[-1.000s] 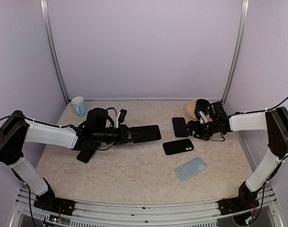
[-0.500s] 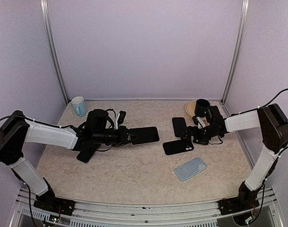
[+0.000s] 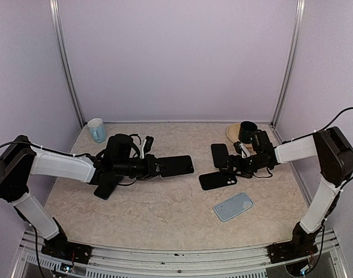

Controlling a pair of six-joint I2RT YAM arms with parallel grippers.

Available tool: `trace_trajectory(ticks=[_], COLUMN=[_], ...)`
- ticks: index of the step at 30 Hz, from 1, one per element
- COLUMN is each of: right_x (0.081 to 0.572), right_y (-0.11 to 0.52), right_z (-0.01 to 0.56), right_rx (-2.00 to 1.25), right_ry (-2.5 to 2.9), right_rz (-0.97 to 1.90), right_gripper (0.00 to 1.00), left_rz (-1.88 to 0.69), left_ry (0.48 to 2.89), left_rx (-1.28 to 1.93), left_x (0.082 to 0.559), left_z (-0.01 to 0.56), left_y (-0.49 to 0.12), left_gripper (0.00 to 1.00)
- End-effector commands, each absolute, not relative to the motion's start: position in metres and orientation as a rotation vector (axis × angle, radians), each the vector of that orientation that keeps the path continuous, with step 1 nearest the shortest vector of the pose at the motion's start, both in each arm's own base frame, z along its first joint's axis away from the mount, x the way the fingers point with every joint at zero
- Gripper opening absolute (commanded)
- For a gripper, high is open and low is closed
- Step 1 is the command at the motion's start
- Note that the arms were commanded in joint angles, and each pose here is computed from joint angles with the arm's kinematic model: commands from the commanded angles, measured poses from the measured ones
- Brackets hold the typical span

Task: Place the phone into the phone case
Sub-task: Move the phone case to the center of the board.

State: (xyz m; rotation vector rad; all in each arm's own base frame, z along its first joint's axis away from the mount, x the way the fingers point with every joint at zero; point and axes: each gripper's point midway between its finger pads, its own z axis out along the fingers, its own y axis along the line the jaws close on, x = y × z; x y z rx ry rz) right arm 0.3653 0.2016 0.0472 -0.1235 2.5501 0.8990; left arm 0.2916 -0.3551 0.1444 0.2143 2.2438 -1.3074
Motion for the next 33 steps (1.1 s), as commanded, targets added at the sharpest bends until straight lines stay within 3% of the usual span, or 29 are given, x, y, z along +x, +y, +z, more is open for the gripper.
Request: trace_trajectory(ticks=[1, 33], right_x=[0.349, 0.289], right_y=[0.214, 0.306], right_z=[0.037, 0.061], right_rx=[-0.14, -0.34], right_ry=[2.581, 2.572], right_rz=[0.972, 1.133], right_gripper=[0.95, 0.94], left_rz=[-1.335, -1.208], left_ry=[2.143, 2.21], left_rx=[0.211, 0.039], left_x=[0.298, 0.309], left_z=[0.175, 0.158], left_y=[-0.355, -0.322], left_gripper=[0.0, 0.0])
